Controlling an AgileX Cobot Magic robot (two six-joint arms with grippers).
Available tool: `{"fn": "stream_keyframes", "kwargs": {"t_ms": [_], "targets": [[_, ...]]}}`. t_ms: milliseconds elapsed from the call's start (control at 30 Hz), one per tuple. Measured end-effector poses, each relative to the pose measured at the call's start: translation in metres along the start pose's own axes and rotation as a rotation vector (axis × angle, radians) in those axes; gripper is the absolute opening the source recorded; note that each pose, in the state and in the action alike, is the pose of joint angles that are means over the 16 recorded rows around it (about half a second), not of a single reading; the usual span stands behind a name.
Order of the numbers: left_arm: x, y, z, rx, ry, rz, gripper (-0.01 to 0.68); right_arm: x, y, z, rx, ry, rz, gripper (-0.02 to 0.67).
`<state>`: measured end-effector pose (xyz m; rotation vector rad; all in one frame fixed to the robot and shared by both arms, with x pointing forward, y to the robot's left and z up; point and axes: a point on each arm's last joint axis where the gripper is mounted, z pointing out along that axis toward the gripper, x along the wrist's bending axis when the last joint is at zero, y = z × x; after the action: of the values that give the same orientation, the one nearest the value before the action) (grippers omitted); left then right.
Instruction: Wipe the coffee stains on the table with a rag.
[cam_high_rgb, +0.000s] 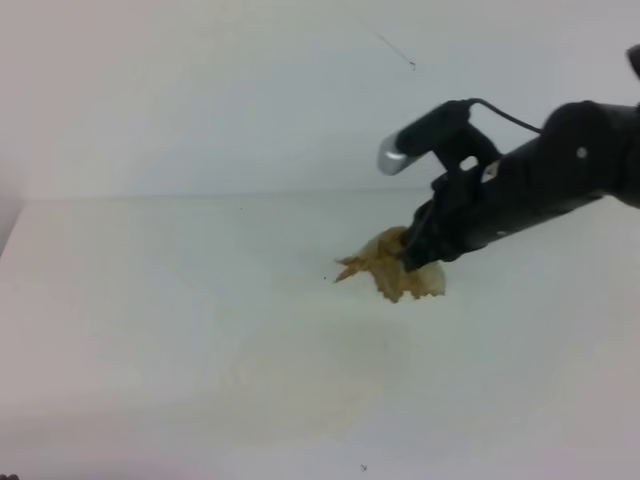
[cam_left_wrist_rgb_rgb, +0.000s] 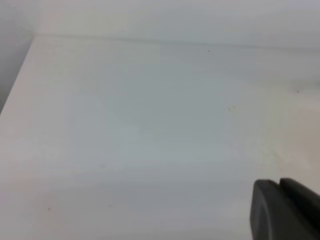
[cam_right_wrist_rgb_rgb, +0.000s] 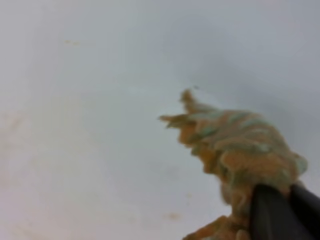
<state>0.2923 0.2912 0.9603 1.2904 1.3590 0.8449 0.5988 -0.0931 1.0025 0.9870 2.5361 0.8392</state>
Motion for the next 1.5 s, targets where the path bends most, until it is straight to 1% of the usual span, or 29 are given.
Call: {"fn": "stream_keyframes", "kwargs": {"t_ms": [133, 300, 400, 467, 600, 733, 800, 867, 967, 1067, 1133, 1233, 1333, 1400, 1500], "targets": [[0.000, 0.000, 0.000, 0.000, 0.000, 0.000, -0.002, -0.005, -0.021, -0.021, -0.036, -0.046, 0.062, 0.011], [0.000, 0.000, 0.000, 0.000, 0.000, 0.000, -0.002, -0.006, -0.052, -0.029, -0.036, -0.083, 0.132, 0.019], [0.000, 0.000, 0.000, 0.000, 0.000, 0.000, -0.002, -0.005, -0.065, -0.030, -0.029, -0.093, 0.158, 0.039], [0.000, 0.000, 0.000, 0.000, 0.000, 0.000, -0.002, -0.004, -0.070, -0.030, -0.025, -0.095, 0.167, 0.072], [0.000, 0.000, 0.000, 0.000, 0.000, 0.000, -0.002, -0.002, -0.070, -0.037, -0.032, -0.089, 0.170, 0.151], [0.000, 0.000, 0.000, 0.000, 0.000, 0.000, -0.002, 0.000, -0.059, -0.056, -0.063, -0.077, 0.157, 0.238], [0.000, 0.000, 0.000, 0.000, 0.000, 0.000, -0.002, 0.002, -0.052, -0.073, -0.088, -0.070, 0.144, 0.267], [0.000, 0.000, 0.000, 0.000, 0.000, 0.000, -0.002, 0.005, -0.045, -0.093, -0.118, -0.066, 0.127, 0.276], [0.000, 0.000, 0.000, 0.000, 0.000, 0.000, -0.002, 0.011, -0.037, -0.133, -0.178, -0.081, 0.099, 0.258], [0.000, 0.000, 0.000, 0.000, 0.000, 0.000, -0.002, 0.018, -0.037, -0.182, -0.247, -0.131, 0.074, 0.199], [0.000, 0.000, 0.000, 0.000, 0.000, 0.000, -0.002, 0.025, -0.043, -0.217, -0.297, -0.184, 0.063, 0.156], [0.000, 0.000, 0.000, 0.000, 0.000, 0.000, -0.002, 0.035, -0.064, -0.265, -0.373, -0.279, 0.060, 0.087], [0.000, 0.000, 0.000, 0.000, 0.000, 0.000, -0.002, 0.046, -0.093, -0.300, -0.440, -0.376, 0.071, 0.034], [0.000, 0.000, 0.000, 0.000, 0.000, 0.000, -0.002, 0.052, -0.113, -0.316, -0.480, -0.436, 0.085, 0.017], [0.000, 0.000, 0.000, 0.000, 0.000, 0.000, -0.002, 0.058, -0.141, -0.328, -0.513, -0.514, 0.093, 0.008]]}}
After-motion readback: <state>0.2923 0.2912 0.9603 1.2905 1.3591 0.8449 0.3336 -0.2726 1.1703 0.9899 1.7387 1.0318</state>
